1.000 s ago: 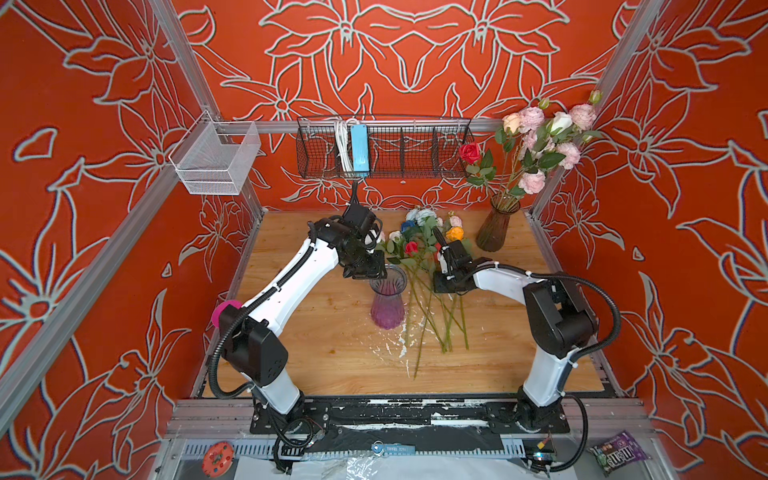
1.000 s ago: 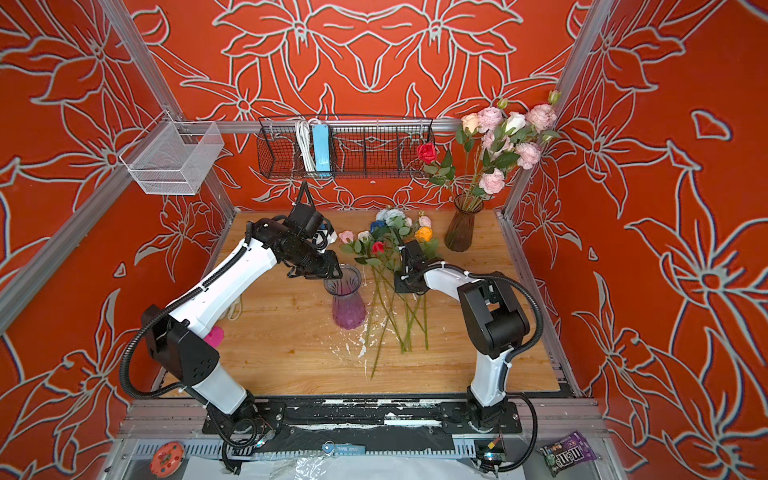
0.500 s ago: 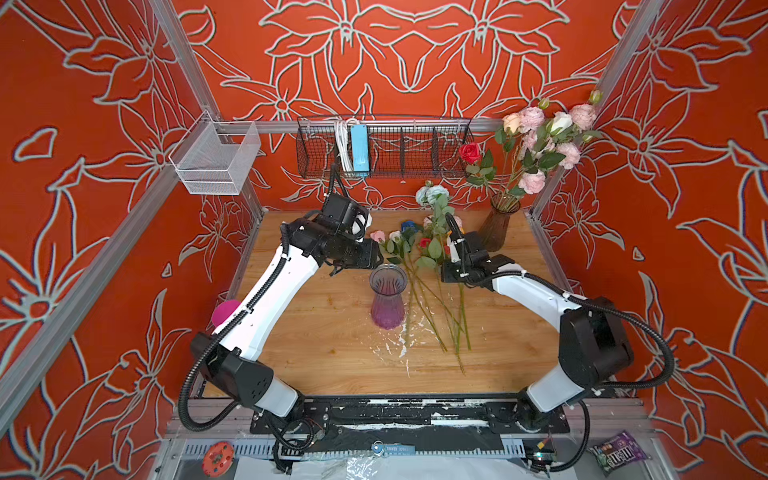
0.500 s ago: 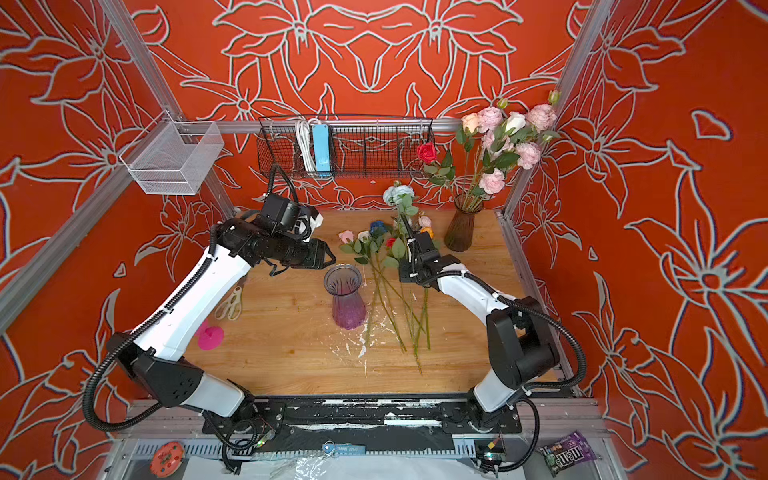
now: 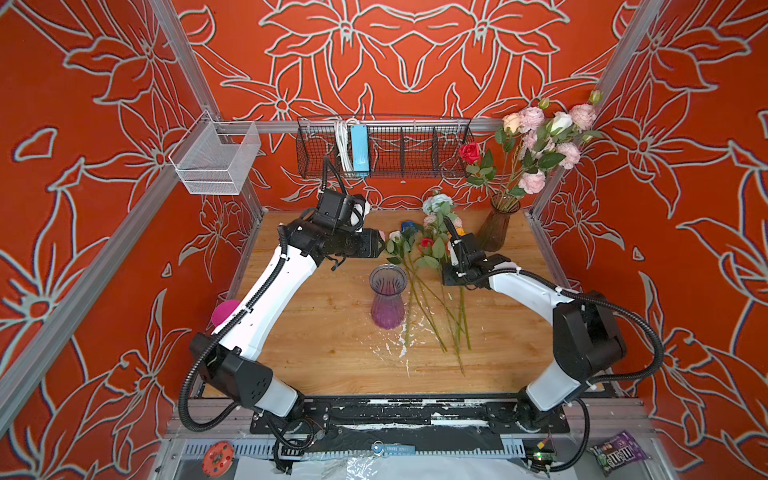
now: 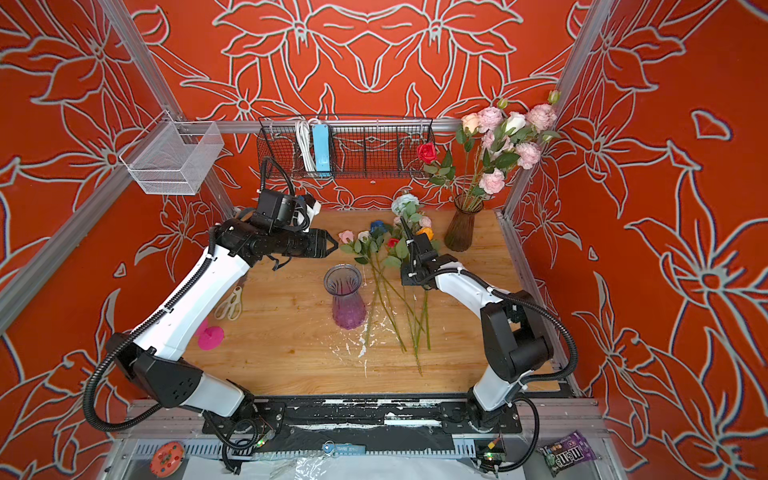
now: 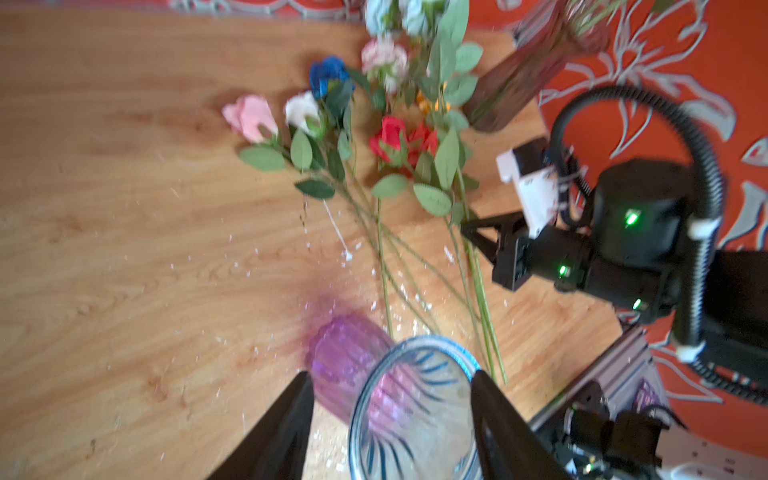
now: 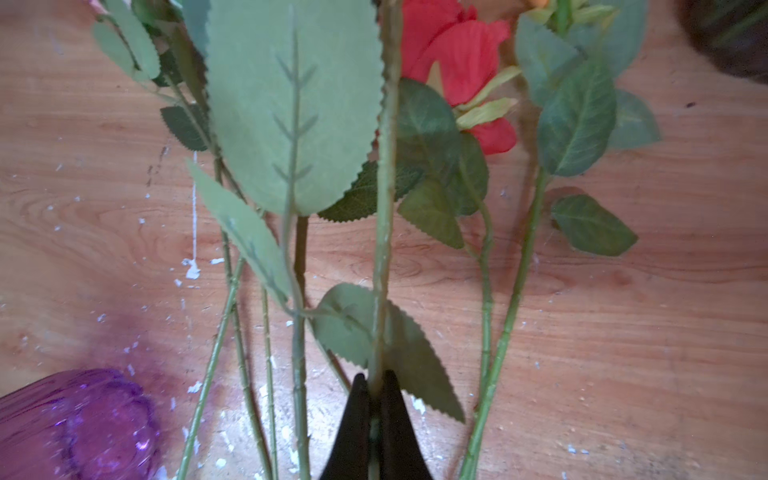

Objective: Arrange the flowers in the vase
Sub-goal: 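Grasp a red rose stem with the right gripper while the left gripper withdraws, then lift the red rose upright out of the pile with the right gripper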

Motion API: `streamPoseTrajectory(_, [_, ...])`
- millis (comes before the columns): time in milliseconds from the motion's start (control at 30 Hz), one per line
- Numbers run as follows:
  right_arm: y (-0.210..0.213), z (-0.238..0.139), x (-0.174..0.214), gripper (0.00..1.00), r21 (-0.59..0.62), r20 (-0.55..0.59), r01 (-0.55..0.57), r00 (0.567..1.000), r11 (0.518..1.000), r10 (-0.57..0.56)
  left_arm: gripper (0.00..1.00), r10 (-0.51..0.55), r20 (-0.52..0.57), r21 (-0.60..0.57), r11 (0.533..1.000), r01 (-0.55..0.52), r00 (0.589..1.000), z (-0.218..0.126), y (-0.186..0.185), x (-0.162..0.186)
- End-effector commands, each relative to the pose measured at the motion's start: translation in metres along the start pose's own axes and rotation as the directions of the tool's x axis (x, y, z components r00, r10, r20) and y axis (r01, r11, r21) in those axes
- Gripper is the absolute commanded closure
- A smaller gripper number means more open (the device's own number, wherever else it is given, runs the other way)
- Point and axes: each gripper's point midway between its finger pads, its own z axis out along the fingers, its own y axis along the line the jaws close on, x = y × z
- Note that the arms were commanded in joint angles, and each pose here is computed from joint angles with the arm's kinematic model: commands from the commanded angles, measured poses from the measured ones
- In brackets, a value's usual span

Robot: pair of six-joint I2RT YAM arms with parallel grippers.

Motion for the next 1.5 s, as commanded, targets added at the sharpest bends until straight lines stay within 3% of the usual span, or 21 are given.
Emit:
streamPoseTrajectory(0, [-0.012,-0.005,-0.013,1.00,0.070,0.054,0.003,0.999,0.998,-0.007,0.36,0.021,0.194,0.030,0.999,-0.027,0.981,-0.022,-0.011,-0.039])
streamPoseTrajectory(200, [0.006,-0.008,-0.006,1.00,0.010,0.006,0.065,0.998,0.998,-0.065,0.28,0.052,0.407,0.032,0.997,-0.070,0.912,-0.027,-0.011,-0.069])
streamPoseTrajectory(267, [0.001,-0.004,-0.003,1.00,0.046,-0.010,0.089,0.996,0.995,-0.088,0.21,0.053,0.467,0.027,0.997,-0.074,0.883,-0.026,-0.005,-0.068])
streamPoseTrajectory(400, [-0.021,0.001,0.003,0.74,0.129,-0.097,0.120,0.989,0.984,-0.108,0.16,-0.041,0.515,0.065,0.998,0.009,0.856,-0.033,0.016,-0.063])
streamPoseTrajectory(567, [-0.029,-0.022,-0.004,0.66,0.172,-0.044,0.078,0.996,0.982,-0.072,0.15,-0.130,0.543,0.069,0.992,0.110,0.830,-0.045,0.039,-0.054])
streamPoseTrajectory(733, [-0.012,-0.034,-0.001,0.66,0.070,-0.041,0.078,0.996,0.995,-0.075,0.15,-0.189,0.559,0.066,0.981,0.184,0.807,-0.049,0.055,-0.048])
streamPoseTrajectory(933, [-0.006,-0.027,0.003,0.64,0.049,-0.077,0.023,0.997,0.999,-0.019,0.15,-0.223,0.533,0.110,0.975,0.195,0.816,-0.044,0.051,-0.047])
streamPoseTrajectory(1233, [-0.017,0.009,0.032,0.63,0.084,-0.199,0.063,0.979,0.994,-0.045,0.15,-0.235,0.523,0.114,0.972,0.206,0.820,-0.040,0.056,-0.047])
streamPoseTrajectory(1300, [-0.013,0.016,0.035,0.65,0.060,-0.225,0.073,0.973,0.996,-0.058,0.15,-0.243,0.516,0.122,0.970,0.211,0.821,-0.038,0.056,-0.047])
streamPoseTrajectory(1467, [-0.012,0.026,0.037,0.82,0.059,-0.248,0.068,0.968,0.996,-0.051,0.15,-0.252,0.509,0.127,0.968,0.218,0.823,-0.036,0.058,-0.047])
